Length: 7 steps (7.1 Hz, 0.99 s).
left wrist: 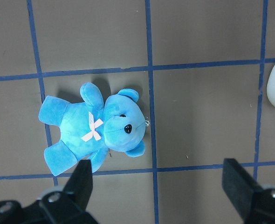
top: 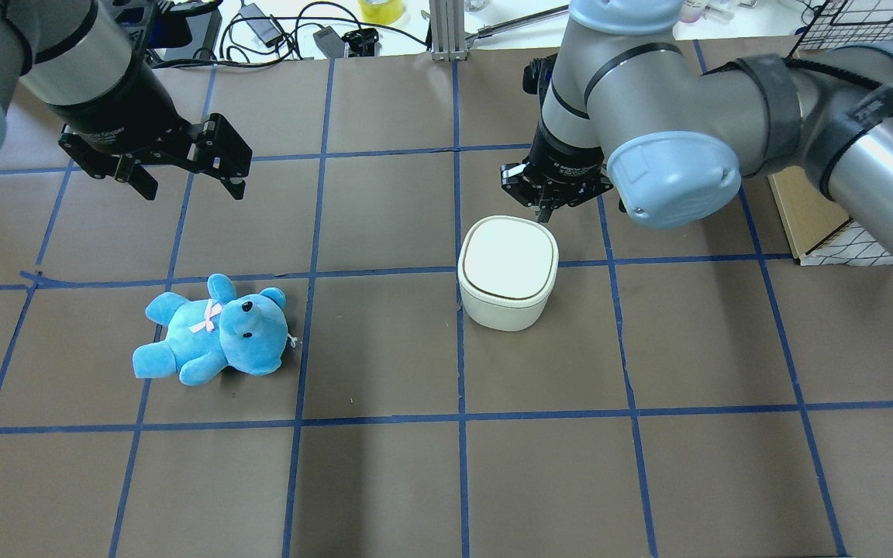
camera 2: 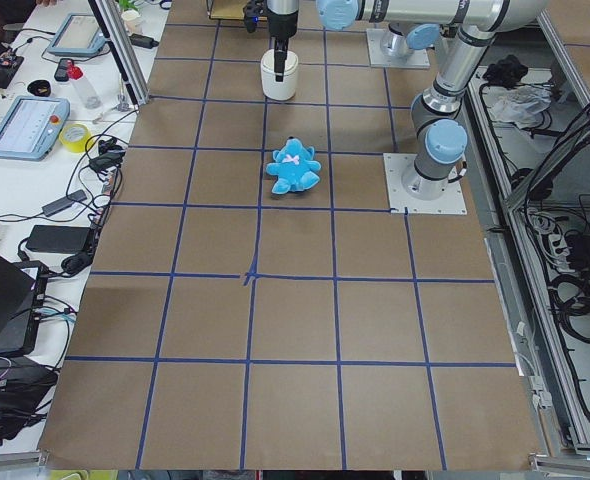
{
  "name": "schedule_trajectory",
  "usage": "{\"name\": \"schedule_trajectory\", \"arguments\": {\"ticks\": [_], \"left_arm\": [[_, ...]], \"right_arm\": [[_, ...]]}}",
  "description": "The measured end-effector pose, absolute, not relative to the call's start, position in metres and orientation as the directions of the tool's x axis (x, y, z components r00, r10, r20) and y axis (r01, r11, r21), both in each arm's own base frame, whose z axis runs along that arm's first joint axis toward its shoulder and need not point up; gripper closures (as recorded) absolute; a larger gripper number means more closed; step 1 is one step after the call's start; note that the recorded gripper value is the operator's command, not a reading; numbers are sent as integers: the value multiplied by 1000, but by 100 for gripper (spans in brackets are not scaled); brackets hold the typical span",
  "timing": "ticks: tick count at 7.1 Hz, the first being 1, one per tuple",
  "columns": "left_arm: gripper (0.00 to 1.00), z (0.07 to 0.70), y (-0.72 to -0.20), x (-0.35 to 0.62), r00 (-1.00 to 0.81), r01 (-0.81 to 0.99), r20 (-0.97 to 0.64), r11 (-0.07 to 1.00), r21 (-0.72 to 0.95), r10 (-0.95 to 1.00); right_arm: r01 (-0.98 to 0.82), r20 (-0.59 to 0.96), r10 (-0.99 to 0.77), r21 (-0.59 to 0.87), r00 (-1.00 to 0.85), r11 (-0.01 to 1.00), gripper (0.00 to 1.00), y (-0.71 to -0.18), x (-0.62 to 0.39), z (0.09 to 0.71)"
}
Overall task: Open trash can with right arm
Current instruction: 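Move the right gripper over the white trash can and lower it onto the lid, then lift the lid edge with the right gripper, flipping the lid open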
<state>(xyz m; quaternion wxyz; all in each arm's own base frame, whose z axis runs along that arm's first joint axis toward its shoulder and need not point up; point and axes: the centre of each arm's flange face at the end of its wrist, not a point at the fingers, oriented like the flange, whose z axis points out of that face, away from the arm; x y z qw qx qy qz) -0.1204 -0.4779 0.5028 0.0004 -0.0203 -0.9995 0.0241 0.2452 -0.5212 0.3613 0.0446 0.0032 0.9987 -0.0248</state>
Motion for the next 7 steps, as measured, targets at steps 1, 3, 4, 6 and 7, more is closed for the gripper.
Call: {"name": "schedule_trajectory", "arguments": {"ticks": [1, 3, 4, 6, 7], "left_arm": [[0, 503, -478, -120, -999, 41, -1, 998, -48, 41], [0, 503, -478, -120, -999, 41, -1, 998, -48, 41], [0, 503, -478, -120, -999, 41, -1, 998, -48, 41], [0, 503, -478, -120, -999, 41, -1, 998, -48, 41], [0, 503, -478, -120, -999, 41, -1, 998, -48, 41]], "right_arm": [[17, -92, 12, -48, -996, 999, 100, -526, 246, 344], [25, -93, 23, -13, -995, 1000, 100, -527, 247, 316], [25, -91, 25, 1, -995, 1000, 100, -522, 247, 308], [28, -84, 28, 7, -996, 1000, 100, -519, 245, 306], [28, -82, 28, 2, -996, 1000, 100, -518, 245, 312]]}}
